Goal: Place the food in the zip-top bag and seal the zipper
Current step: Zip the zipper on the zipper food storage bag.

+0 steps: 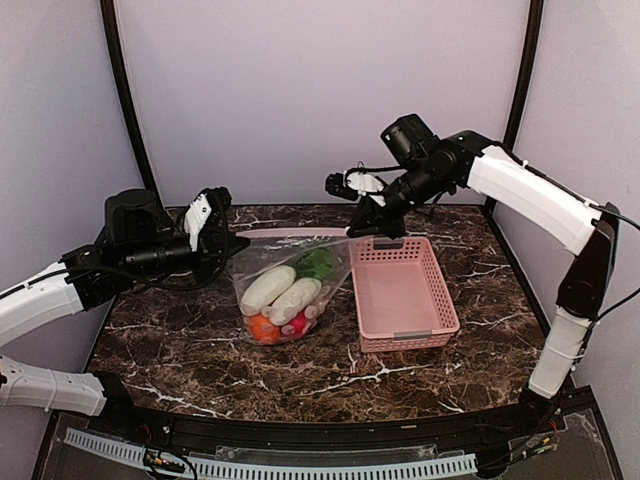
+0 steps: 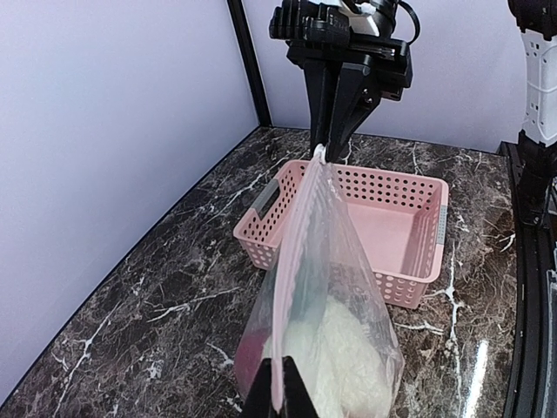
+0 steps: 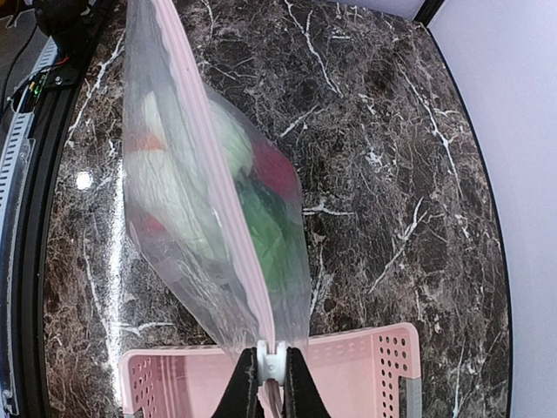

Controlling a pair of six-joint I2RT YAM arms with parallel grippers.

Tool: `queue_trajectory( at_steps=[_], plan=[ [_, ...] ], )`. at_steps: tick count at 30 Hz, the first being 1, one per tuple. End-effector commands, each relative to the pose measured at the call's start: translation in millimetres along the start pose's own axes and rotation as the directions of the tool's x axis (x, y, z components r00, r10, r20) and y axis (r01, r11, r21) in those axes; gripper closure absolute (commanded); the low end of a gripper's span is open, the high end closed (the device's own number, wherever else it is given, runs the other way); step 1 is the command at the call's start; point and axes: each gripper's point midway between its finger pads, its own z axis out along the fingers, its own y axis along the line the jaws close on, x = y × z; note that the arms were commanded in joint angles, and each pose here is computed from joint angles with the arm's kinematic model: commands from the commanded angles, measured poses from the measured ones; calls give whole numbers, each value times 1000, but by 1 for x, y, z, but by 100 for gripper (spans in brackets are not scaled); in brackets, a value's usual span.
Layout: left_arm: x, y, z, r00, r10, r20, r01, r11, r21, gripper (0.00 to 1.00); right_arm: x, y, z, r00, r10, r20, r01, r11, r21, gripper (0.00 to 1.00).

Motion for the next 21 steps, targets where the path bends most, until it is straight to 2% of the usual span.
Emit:
queue_trajectory(
  at_steps=[1, 21],
  plan=[
    [2, 6, -6, 1000, 11, 6, -11, 1000, -25, 99, 38, -13, -14, 992, 62, -114, -54, 996, 67, 100],
    [6, 7, -7, 1000, 2, 8, -2, 999, -36, 99, 56, -14, -14, 986, 100, -136, -93, 994, 62, 98]
  ],
)
